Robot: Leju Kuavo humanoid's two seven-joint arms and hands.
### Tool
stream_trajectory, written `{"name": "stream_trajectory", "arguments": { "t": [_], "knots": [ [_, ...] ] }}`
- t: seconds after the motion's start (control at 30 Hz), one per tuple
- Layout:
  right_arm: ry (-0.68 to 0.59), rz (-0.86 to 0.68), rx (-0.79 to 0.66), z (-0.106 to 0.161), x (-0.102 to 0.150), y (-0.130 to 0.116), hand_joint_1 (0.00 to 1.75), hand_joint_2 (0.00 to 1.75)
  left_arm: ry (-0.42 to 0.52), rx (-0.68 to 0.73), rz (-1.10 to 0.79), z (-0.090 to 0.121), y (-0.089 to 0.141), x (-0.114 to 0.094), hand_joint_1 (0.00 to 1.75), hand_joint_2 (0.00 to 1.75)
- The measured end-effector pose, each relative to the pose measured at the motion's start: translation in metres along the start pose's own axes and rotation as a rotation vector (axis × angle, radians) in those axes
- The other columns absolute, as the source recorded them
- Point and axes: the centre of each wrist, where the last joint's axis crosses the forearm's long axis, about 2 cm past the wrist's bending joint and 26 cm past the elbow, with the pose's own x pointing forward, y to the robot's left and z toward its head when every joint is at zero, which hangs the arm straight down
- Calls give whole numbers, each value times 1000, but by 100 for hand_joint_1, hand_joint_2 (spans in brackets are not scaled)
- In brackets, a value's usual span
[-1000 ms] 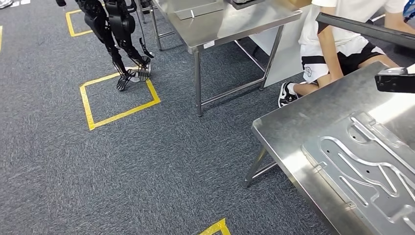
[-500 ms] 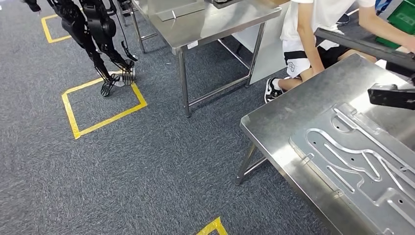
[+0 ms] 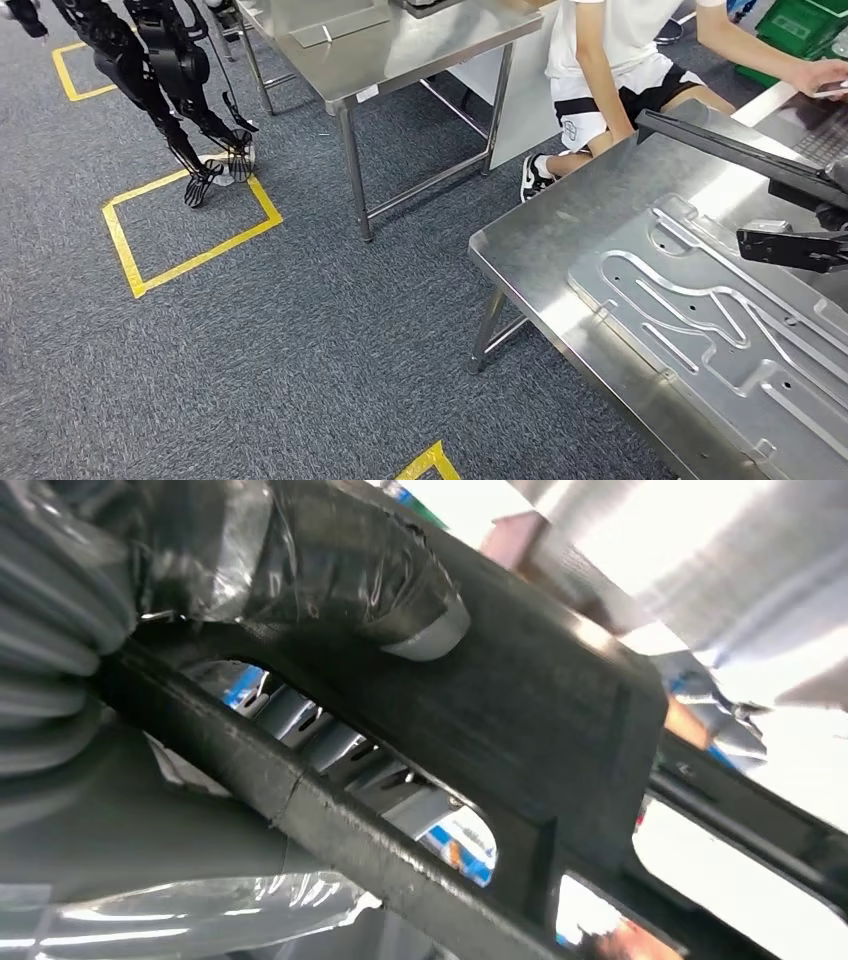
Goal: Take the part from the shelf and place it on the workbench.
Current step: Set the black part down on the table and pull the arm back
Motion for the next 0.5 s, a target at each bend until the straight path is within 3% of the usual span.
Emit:
{"name": "stream_trajectory", "arguments": {
  "t": [0.33, 0.5],
  "knots": [
    [-15, 6, 16, 0, 6, 11, 175, 175, 3, 11, -3, 0, 0, -2, 0, 175],
    [-39, 17, 61, -3, 18, 38, 175, 175, -1, 33, -6, 0, 2, 1, 0, 175]
  ]
}}
